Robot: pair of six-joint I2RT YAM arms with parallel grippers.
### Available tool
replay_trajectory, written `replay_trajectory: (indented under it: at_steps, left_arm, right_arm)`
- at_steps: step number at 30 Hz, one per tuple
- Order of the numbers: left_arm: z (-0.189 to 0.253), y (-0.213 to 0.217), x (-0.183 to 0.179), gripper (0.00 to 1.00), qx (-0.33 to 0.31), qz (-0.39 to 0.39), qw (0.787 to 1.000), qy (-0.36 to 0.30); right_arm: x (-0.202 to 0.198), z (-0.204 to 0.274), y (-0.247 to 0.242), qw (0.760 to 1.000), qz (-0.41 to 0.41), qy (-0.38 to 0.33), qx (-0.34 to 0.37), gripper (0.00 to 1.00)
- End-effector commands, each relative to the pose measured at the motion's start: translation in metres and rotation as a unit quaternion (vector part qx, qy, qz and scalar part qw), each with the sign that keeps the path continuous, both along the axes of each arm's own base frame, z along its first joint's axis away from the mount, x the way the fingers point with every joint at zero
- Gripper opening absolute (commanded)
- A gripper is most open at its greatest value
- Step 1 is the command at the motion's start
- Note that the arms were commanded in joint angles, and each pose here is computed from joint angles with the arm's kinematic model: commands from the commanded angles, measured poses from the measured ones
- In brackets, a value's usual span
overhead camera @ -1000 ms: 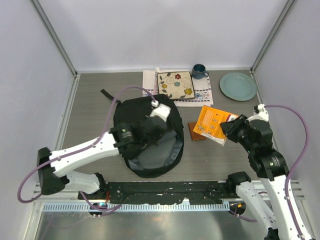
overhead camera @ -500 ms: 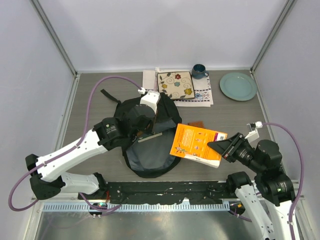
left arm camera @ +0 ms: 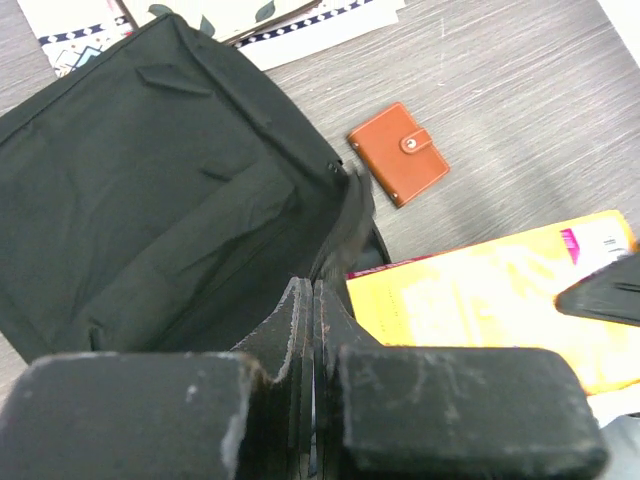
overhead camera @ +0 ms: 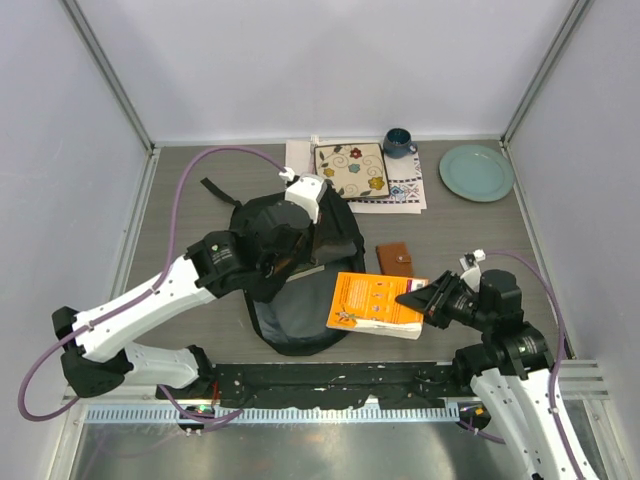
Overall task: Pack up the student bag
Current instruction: Place the book in the student bag.
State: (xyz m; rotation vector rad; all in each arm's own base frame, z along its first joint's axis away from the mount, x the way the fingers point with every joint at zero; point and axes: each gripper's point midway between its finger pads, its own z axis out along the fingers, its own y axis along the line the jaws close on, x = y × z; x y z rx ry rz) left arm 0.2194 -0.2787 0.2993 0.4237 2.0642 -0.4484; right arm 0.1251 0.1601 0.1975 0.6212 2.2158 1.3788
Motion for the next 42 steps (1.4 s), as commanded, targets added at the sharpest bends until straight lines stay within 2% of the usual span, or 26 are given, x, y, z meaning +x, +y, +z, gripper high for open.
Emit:
replay_trajectory:
  at_steps: [1, 6, 12, 15, 16, 17, 19, 22, 26, 32, 35, 37, 42]
  left_arm:
    - [0.042, -0.022, 0.005, 0.0, -0.074, -0.014, 0.997, -0.027]
    - [0.039, -0.026, 0.004, 0.0, -0.071, -0.018, 0.997, -0.023]
    - [0.031, -0.026, -0.004, 0.0, -0.067, -0.038, 0.997, -0.011]
    - [0.007, -0.032, -0.022, 0.28, -0.059, -0.082, 0.995, 0.027]
    - [-0.009, -0.032, -0.027, 0.45, -0.05, -0.089, 0.994, 0.045]
    - [-0.017, -0.033, -0.031, 0.52, -0.049, -0.095, 0.993, 0.057]
    - [-0.034, -0.035, -0.045, 0.67, -0.058, -0.119, 0.988, 0.085]
    - [-0.053, -0.041, -0.063, 0.74, -0.071, -0.147, 0.979, 0.124]
    - [-0.08, -0.043, -0.073, 0.77, -0.056, -0.149, 0.975, 0.158]
    - [-0.099, -0.055, -0.075, 0.76, -0.055, -0.138, 0.974, 0.17]
    - [-0.107, -0.06, -0.07, 0.75, -0.046, -0.126, 0.976, 0.17]
    - [-0.11, -0.063, -0.068, 0.67, -0.039, -0.119, 0.978, 0.167]
    - [-0.126, -0.053, -0.049, 0.66, 0.006, -0.056, 0.986, 0.154]
  right_arm:
    - [0.021, 0.022, 0.011, 0.998, 0.007, -0.041, 0.047, 0.0]
    - [0.036, 0.024, 0.014, 0.997, -0.007, -0.046, 0.062, 0.0]
    - [0.039, 0.008, 0.01, 0.998, -0.025, -0.036, 0.038, 0.0]
    - [0.036, -0.002, 0.011, 0.999, -0.018, -0.025, 0.038, 0.0]
    - [0.036, -0.006, 0.011, 0.999, -0.02, -0.022, 0.037, 0.0]
    - [0.036, -0.007, 0.011, 0.999, -0.02, -0.022, 0.038, 0.0]
    - [0.037, -0.008, 0.011, 0.999, -0.02, -0.023, 0.036, 0.0]
    - [0.037, -0.01, 0.011, 0.999, -0.019, -0.021, 0.033, 0.0]
    - [0.037, -0.01, 0.011, 0.999, -0.016, -0.022, 0.032, 0.0]
    - [0.036, -0.007, 0.011, 0.999, -0.015, -0.027, 0.032, 0.0]
    - [0.035, -0.005, 0.011, 0.999, -0.015, -0.029, 0.033, 0.0]
    - [0.034, -0.003, 0.011, 0.999, -0.014, -0.033, 0.034, 0.0]
    - [0.031, 0.001, 0.011, 0.999, -0.011, -0.037, 0.033, 0.0]
